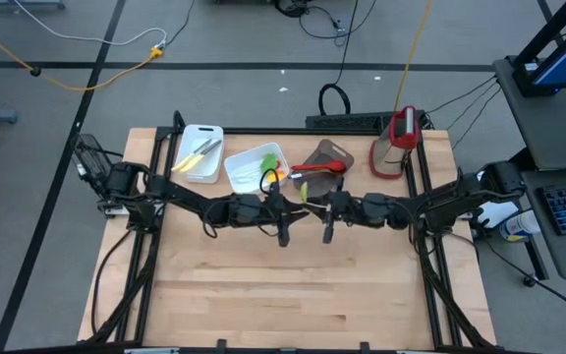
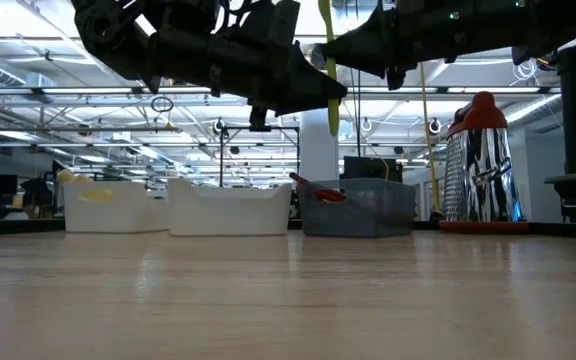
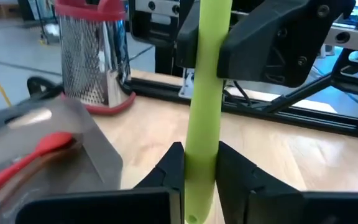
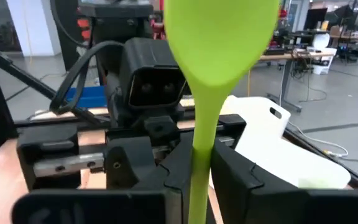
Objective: Pick & Place Kitchen Items
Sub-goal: Put the green serving spoon into the black bin
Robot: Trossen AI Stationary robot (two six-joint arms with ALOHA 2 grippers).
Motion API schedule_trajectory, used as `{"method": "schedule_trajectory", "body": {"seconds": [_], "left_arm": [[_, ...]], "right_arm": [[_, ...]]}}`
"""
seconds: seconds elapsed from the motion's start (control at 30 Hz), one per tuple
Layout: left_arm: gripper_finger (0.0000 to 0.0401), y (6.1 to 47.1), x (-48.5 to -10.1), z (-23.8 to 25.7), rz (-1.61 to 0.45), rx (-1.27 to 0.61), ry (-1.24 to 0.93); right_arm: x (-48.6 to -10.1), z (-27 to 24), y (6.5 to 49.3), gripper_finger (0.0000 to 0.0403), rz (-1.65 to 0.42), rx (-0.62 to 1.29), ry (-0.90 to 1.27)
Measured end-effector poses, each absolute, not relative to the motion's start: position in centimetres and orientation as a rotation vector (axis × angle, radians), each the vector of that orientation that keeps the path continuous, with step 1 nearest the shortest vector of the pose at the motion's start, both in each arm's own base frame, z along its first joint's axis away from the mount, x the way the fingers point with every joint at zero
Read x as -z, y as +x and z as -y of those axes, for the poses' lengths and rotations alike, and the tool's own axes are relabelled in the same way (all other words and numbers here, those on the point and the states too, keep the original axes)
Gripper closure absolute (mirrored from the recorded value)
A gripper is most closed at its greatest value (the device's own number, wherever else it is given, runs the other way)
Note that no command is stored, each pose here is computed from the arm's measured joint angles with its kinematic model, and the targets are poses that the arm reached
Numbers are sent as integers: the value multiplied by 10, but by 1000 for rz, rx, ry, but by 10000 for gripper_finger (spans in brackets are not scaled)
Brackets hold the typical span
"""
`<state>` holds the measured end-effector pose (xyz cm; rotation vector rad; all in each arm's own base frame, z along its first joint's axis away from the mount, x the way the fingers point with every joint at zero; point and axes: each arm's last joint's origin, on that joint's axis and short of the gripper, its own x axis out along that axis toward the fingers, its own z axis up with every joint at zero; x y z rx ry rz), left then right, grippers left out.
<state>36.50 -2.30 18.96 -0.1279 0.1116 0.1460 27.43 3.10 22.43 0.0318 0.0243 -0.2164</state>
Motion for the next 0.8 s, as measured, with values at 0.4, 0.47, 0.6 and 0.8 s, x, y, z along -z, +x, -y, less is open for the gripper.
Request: {"method": "schedule_trajectory", "body": {"seconds": [0.4,0.47,0.6,0.8], "left_arm": [[354,363,-178,22,-228,-129,-304],[354,364,-178,18,-232,-92,-385],[354,364,-178,7,-254,-13,-519],[354,366,-183,-17,-294,96,-684]], "right_arm": [[-209,-30,270,291,-216,234,-94],[-208,-30,268,273,-243,262,-89],[-199,-31,261,247,-360,286,-69],[-189,-39,253,235,-467,276,-1]]}}
